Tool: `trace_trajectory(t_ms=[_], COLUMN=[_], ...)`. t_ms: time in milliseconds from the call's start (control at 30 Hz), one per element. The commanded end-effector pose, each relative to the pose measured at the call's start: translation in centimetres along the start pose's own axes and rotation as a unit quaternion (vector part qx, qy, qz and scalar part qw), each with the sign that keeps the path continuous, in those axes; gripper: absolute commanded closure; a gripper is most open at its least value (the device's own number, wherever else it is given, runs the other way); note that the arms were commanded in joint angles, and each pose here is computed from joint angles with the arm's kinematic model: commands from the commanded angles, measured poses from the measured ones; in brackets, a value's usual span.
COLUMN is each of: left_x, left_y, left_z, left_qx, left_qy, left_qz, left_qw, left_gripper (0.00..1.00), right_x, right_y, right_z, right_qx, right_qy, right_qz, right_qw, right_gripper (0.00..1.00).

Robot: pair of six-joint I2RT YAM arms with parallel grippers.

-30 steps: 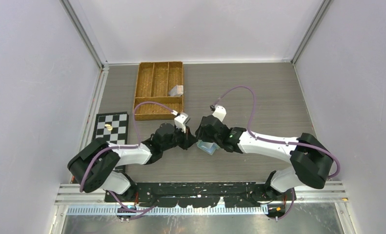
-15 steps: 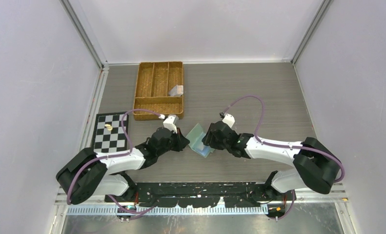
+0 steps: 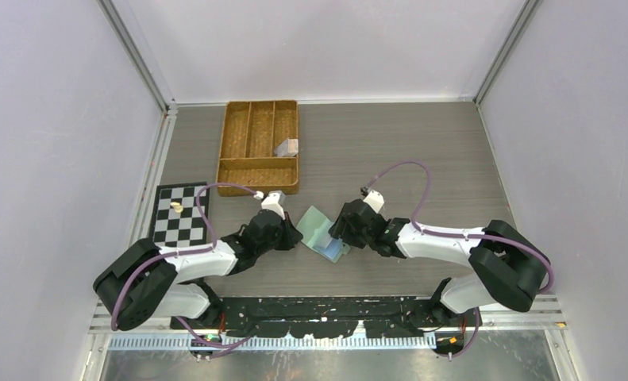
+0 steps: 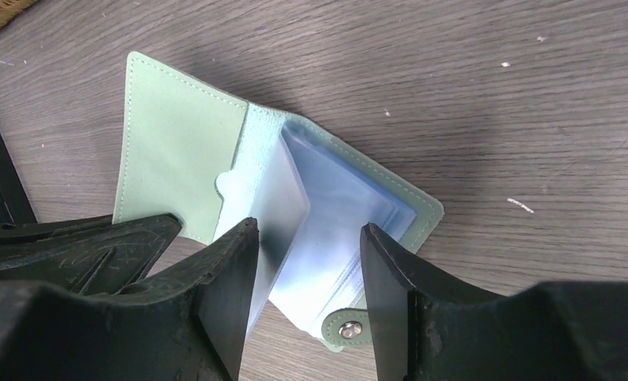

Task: Put the credit cards into the card holder
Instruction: Open the card holder at the center of the board.

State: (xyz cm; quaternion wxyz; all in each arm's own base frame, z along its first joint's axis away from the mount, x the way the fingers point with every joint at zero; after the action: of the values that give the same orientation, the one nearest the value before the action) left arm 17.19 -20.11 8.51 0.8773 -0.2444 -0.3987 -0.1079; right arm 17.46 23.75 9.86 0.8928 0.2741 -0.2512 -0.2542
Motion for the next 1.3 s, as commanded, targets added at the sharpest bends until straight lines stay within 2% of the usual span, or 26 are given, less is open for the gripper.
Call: trace_trajectory(t_ms=[0,333,700,1033,1267], left_x=[-0.2,-0.4,-0.7,-1.9,-2.0], left_y=[0.2,0.3,-0.1,0.2,0.2], left_z=[-0.2,-0.4,-0.4,0.0,0.4], left_qx=[0.020,0.024,0.000,-0.011,-0.015], left_qy=[0.010,0.019,0.023,0.042,0.043], left_qz=[0.000,0.001,0.000,0.006,0.004], left_qw=[1.000,1.000,1.000,0.999,0.999], left_gripper=[1.00,1.00,1.00,1.00,1.00], right_x=[0.4,0.2,-0.7,-1.0,-0.5], right_y=[0.4,-0.2,0.6,4.4,7.0], right_z=[-0.2,-0.3,-1.7,-2.7,-2.8], right_qx=[0.006,0.000,0.037,0.123,0.155], right_qy=[-0.014,-0.008,0.020,0.047,0.048], right_qz=[-0.022,-0.041,-0.056,-0.053,-0.040], right_qw=[1.000,0.999,0.998,0.990,0.986], right_gripper=[0.44,0.37,0.36,0.38,0.38])
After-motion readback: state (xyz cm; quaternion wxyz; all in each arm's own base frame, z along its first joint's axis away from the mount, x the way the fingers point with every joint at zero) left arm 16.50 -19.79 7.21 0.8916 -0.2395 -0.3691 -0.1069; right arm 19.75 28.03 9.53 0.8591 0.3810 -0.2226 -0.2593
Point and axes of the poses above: each gripper's point midway between its finger pads, its own z axis back along the fingers, its own y axis along the line the jaws close on, x = y × z, the point moved 8 cm from there along z, back along the fingers, and after that the axes turned 14 degrees about -z, right-handed, at the moved point
